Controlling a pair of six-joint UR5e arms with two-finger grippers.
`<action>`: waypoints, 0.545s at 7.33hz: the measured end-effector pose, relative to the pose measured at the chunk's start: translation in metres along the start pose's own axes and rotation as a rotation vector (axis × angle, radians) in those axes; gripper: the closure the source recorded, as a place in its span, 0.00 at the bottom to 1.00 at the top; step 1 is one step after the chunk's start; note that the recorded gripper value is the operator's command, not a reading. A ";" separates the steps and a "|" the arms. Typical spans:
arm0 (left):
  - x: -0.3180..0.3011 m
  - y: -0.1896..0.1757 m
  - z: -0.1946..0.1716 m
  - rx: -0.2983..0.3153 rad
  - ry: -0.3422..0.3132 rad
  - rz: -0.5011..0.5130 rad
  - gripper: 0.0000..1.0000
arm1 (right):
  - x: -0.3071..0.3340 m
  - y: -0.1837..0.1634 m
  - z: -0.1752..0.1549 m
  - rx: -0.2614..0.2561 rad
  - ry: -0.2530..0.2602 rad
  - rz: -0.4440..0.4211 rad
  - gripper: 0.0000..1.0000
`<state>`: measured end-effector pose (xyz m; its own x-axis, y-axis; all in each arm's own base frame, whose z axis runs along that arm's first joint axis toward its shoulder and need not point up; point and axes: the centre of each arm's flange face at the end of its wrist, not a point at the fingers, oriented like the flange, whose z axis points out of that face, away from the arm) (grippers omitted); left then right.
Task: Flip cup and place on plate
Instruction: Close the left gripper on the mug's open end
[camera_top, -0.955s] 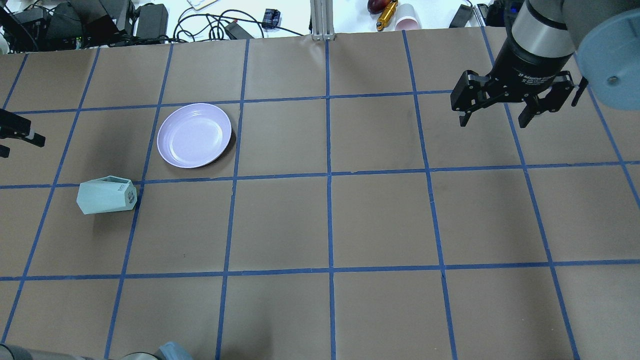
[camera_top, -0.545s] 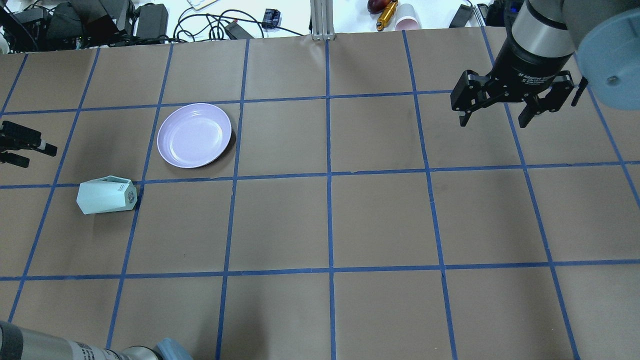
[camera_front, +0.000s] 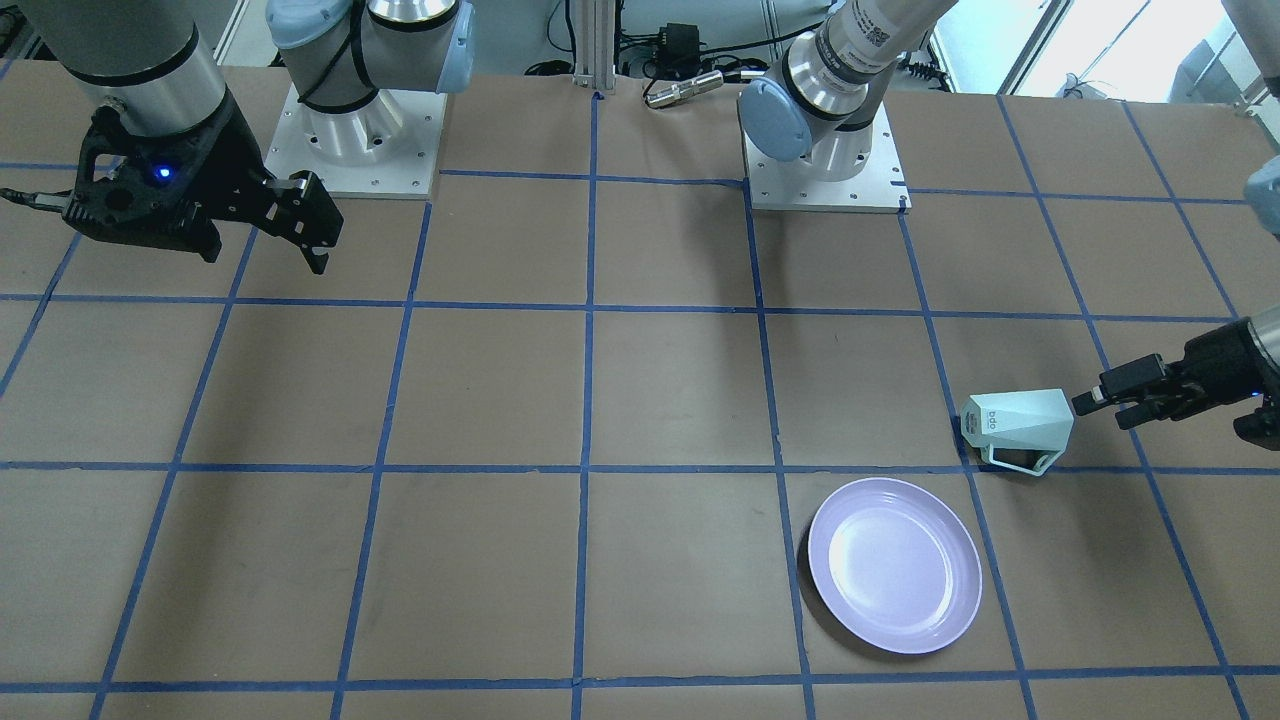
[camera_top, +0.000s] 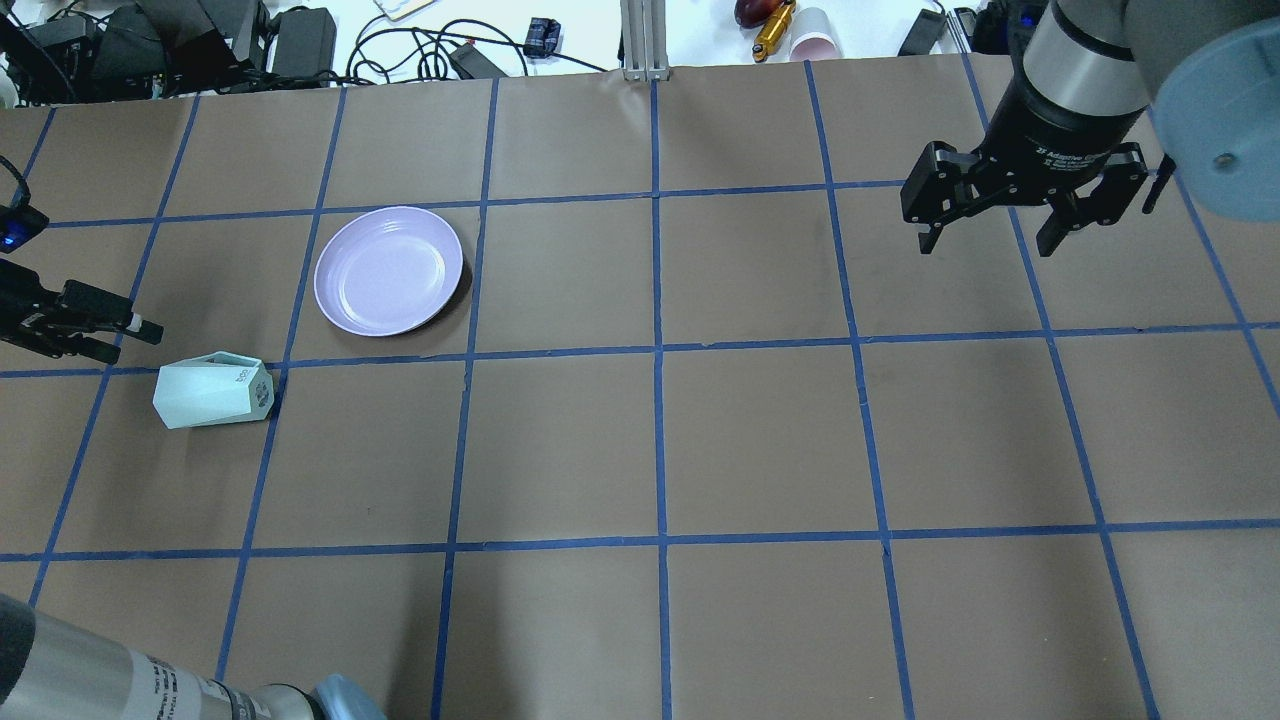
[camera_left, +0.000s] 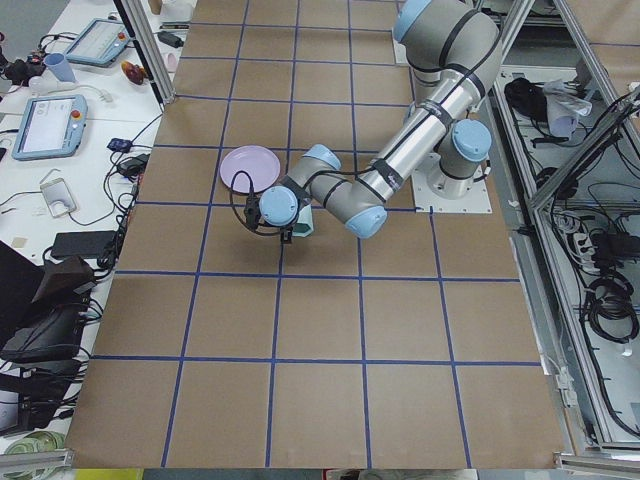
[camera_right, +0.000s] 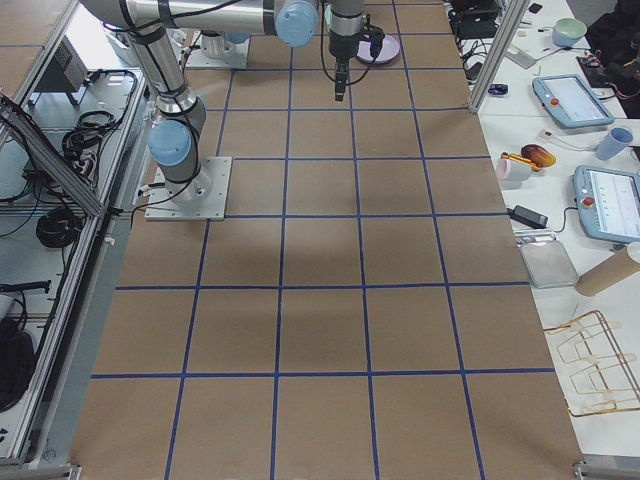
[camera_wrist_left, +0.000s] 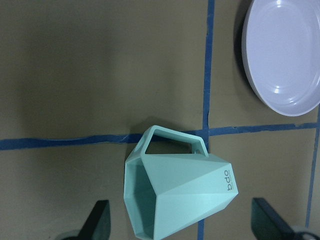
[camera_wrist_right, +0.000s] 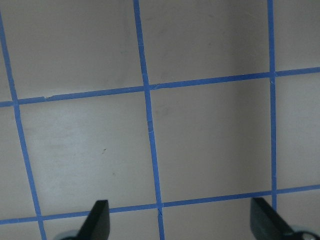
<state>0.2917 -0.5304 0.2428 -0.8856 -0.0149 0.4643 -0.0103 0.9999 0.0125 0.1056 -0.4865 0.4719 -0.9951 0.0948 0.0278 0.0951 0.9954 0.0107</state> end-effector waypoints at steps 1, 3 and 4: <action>-0.006 0.000 0.012 -0.017 0.020 0.008 0.00 | 0.000 0.000 0.000 0.000 -0.001 0.000 0.00; -0.013 -0.001 0.031 -0.032 0.075 0.028 0.00 | 0.000 0.000 0.000 0.000 -0.001 0.000 0.00; -0.014 0.001 0.041 -0.040 0.113 0.023 0.00 | 0.000 0.000 0.000 0.000 -0.001 0.000 0.00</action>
<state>0.2847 -0.5292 0.1997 -0.8273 0.0054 0.5617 0.0302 0.9989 0.0349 0.1057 -0.4865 0.4720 -0.9951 0.0948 0.0266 0.0951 0.9954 0.0106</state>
